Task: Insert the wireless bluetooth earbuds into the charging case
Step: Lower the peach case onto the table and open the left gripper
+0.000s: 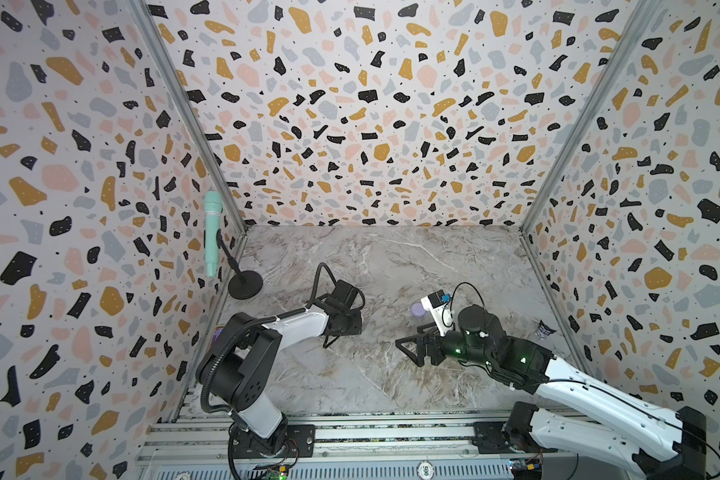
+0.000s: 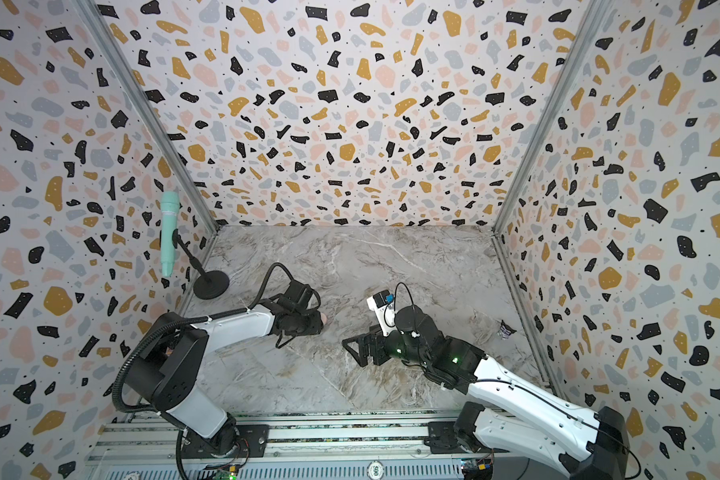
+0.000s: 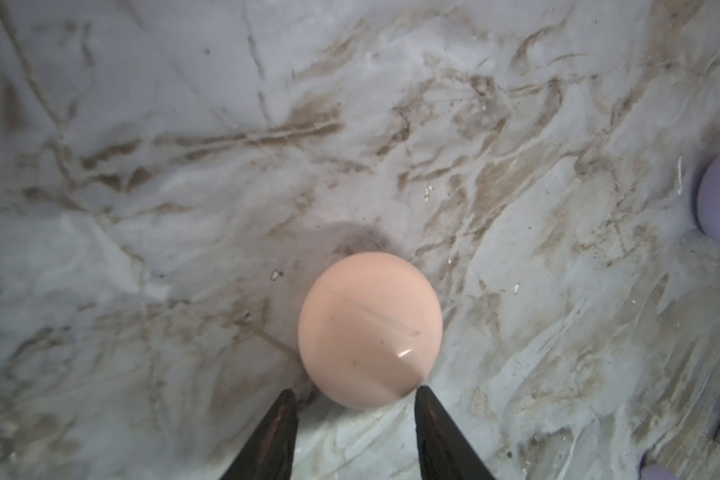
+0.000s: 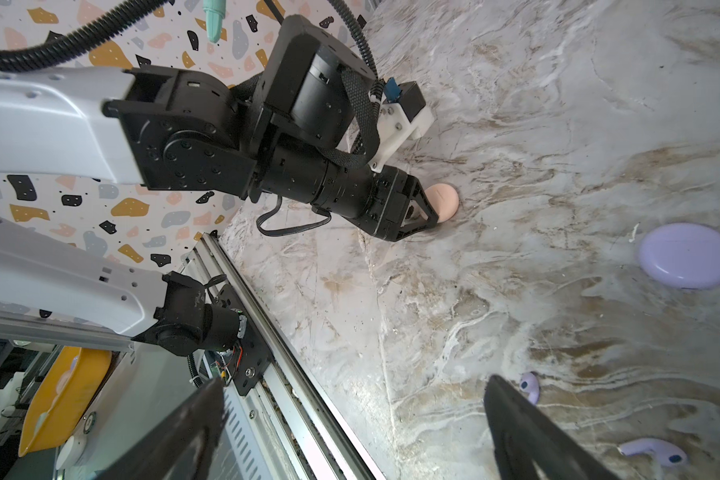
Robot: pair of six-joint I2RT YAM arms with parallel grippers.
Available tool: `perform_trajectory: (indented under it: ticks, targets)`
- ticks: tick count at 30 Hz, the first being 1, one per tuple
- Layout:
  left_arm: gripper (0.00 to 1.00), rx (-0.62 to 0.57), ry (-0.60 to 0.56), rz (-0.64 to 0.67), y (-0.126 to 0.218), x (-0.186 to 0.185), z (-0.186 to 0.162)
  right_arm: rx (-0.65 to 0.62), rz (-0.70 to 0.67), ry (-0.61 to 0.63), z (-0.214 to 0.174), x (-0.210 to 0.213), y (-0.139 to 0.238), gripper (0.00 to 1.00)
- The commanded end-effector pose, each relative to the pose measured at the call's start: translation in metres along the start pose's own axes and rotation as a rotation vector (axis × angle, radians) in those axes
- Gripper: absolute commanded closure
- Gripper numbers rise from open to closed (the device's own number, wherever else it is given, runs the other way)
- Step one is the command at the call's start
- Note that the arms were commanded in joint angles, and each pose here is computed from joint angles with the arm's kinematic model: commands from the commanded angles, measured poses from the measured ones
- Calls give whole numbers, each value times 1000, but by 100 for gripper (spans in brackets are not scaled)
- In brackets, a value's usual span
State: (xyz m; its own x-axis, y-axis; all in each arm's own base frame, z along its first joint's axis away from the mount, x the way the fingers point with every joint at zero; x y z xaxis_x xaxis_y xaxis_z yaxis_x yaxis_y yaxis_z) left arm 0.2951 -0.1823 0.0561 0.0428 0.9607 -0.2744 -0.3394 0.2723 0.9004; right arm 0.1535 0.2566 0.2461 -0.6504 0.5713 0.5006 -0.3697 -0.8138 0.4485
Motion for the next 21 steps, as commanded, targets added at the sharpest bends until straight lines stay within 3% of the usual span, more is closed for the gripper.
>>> perform_trajectory:
  ticks: [1, 8, 13, 15, 16, 17, 20, 21]
  targets:
    - [51, -43, -16, -6, 22, -5, 13, -22, 16, 4, 4, 4, 5, 2]
    - [47, -126, -5, -108, 65, -24, 27, -33, -13, 4, 6, 0, 8, 0]
    - [45, -203, -89, -99, 90, -25, 37, -36, -95, -18, 7, -11, 9, 1]
    - [41, -284, -139, -116, 107, -30, 46, -36, -166, -37, 6, -22, 10, 1]
    - [39, -324, -149, -124, 114, -31, 49, -39, -207, -57, 5, -28, 12, 1]
    - [22, -373, -163, -126, 123, -31, 54, -44, -253, -72, 6, -35, 14, 1]
    - [13, -527, -180, -132, 151, -32, 67, -58, -370, -132, 8, -52, 23, 1]
    - [1, -586, -170, -137, 161, -31, 71, -60, -399, -152, 9, -58, 26, 1]
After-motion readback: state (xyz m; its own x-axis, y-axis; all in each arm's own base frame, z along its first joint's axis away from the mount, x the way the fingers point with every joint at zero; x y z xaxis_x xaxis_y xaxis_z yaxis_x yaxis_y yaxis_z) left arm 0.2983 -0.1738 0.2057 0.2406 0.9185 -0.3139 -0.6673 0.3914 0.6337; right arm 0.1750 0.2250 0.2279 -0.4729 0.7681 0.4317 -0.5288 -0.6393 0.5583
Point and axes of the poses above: each gripper's point midway between its finger pads, its own y axis back along the fingers, its own x axis along the line the jaws close on, z = x × y, the point moved 3 cm from there along y, back along the fingers, and after that the axes turned 2 degrees about y, right-handed, at the moved point
